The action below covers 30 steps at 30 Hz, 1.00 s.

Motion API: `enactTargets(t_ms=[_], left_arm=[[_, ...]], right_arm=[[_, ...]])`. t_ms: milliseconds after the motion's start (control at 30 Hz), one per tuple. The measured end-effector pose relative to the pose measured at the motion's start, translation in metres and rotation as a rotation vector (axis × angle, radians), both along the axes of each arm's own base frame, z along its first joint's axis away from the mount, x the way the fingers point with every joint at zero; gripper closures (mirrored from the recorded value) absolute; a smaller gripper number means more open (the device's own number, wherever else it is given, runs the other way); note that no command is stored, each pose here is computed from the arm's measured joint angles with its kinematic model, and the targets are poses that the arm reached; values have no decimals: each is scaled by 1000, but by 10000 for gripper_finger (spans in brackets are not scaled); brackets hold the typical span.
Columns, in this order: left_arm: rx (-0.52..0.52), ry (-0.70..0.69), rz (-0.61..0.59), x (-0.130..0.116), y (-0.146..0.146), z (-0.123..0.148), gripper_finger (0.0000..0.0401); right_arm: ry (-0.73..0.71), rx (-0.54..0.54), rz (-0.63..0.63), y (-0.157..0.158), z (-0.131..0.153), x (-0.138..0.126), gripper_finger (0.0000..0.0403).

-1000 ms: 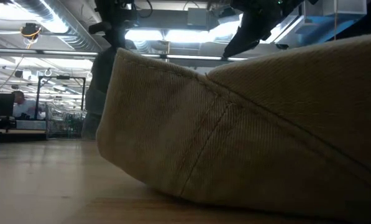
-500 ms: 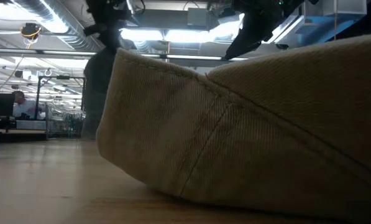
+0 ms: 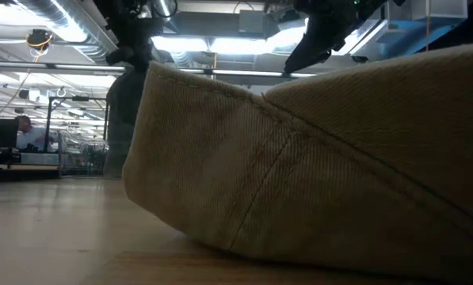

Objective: Pick & Place hat
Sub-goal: Put the left blue cap into the left transparent bin

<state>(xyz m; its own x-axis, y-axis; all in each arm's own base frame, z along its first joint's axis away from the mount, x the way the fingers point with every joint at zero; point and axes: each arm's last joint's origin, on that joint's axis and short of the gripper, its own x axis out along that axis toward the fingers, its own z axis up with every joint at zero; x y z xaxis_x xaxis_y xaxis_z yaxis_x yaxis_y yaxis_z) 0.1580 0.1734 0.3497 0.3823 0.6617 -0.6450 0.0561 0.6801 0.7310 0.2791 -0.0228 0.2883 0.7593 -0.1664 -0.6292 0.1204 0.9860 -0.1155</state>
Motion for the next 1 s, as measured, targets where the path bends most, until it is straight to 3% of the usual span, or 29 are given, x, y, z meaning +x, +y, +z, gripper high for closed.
enactTargets(t_ms=[333, 700, 1000], left_arm=[[53, 108, 144, 8, 6, -9, 379], [-8, 175, 165, 20, 17, -28, 376], [23, 252, 284, 18, 29, -37, 346]], right_arm=[[1, -4, 4, 0, 0, 0, 229], [5, -5, 5, 0, 0, 0, 229], [6, -4, 3, 0, 0, 0, 229]])
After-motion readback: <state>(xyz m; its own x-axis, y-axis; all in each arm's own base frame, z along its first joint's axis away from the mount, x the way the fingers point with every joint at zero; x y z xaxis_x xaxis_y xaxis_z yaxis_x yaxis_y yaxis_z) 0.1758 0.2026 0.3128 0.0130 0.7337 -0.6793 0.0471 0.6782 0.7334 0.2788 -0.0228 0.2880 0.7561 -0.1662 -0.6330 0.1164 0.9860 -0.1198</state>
